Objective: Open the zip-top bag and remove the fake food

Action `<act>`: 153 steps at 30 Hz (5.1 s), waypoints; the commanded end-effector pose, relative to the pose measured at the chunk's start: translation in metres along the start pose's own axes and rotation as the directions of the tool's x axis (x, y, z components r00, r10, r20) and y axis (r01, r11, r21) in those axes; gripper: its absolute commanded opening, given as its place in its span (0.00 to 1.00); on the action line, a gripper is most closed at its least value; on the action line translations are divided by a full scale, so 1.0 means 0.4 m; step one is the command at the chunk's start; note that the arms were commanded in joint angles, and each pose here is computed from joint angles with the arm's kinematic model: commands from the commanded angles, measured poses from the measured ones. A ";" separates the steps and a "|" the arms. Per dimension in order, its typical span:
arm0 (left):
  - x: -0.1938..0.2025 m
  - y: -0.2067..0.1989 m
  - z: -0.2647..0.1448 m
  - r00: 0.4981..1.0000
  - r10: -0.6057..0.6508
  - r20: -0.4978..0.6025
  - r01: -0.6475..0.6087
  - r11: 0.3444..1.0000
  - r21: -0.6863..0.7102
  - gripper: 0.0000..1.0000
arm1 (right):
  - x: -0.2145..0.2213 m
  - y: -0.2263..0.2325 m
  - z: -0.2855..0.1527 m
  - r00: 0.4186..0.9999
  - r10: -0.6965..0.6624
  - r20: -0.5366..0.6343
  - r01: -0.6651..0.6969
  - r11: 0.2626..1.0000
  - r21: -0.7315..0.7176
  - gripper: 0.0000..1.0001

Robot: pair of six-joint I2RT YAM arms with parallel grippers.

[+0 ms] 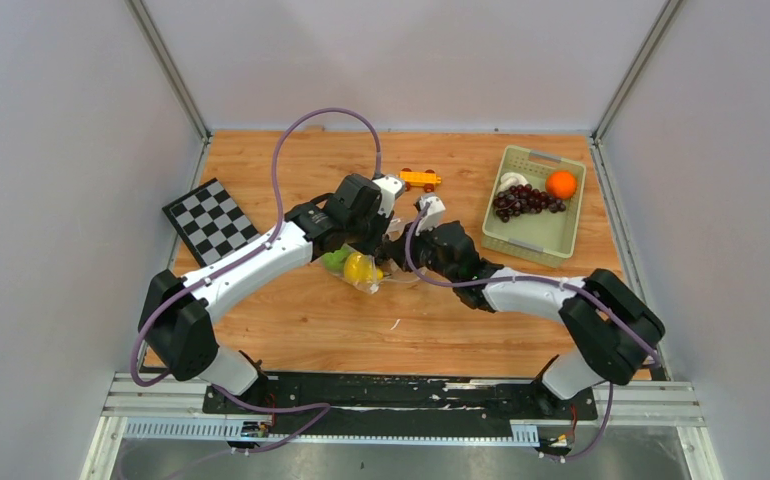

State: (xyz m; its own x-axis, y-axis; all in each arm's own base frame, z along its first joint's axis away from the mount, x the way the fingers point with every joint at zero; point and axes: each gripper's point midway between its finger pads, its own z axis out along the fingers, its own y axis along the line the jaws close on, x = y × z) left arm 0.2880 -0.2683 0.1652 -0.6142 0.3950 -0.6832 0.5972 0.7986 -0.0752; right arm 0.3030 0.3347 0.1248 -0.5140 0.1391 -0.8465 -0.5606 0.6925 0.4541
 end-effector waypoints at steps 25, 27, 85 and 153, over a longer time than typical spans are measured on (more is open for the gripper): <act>-0.023 0.006 0.000 1.000 -0.017 0.009 0.017 1.000 -0.010 0.00 | -0.381 0.120 -0.385 0.966 -0.203 0.163 0.196 0.979 0.061 0.00; -0.023 0.005 0.001 1.000 -0.017 0.009 0.017 1.000 -0.009 0.00 | -0.423 0.091 -0.415 0.955 -0.231 0.187 0.205 0.968 0.148 0.00; -0.028 0.000 -0.007 1.000 -0.010 0.013 0.010 1.000 0.003 0.00 | -0.586 -0.679 -0.333 0.968 -0.125 0.218 -0.021 0.825 0.565 0.41; -0.018 -0.037 0.005 0.999 -0.026 -0.021 0.028 0.996 0.088 0.00 | 0.184 -0.026 0.166 0.870 -0.484 0.098 0.489 0.816 -0.307 0.62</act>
State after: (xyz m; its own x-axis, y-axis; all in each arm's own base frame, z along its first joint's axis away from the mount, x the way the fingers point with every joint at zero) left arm 0.2796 -0.2673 0.1484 -0.6624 0.4179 -0.6218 0.6077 0.7851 -0.1197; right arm 0.3085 0.3781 0.0336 -0.1489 -0.1711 -0.9739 -0.9124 0.4035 0.0686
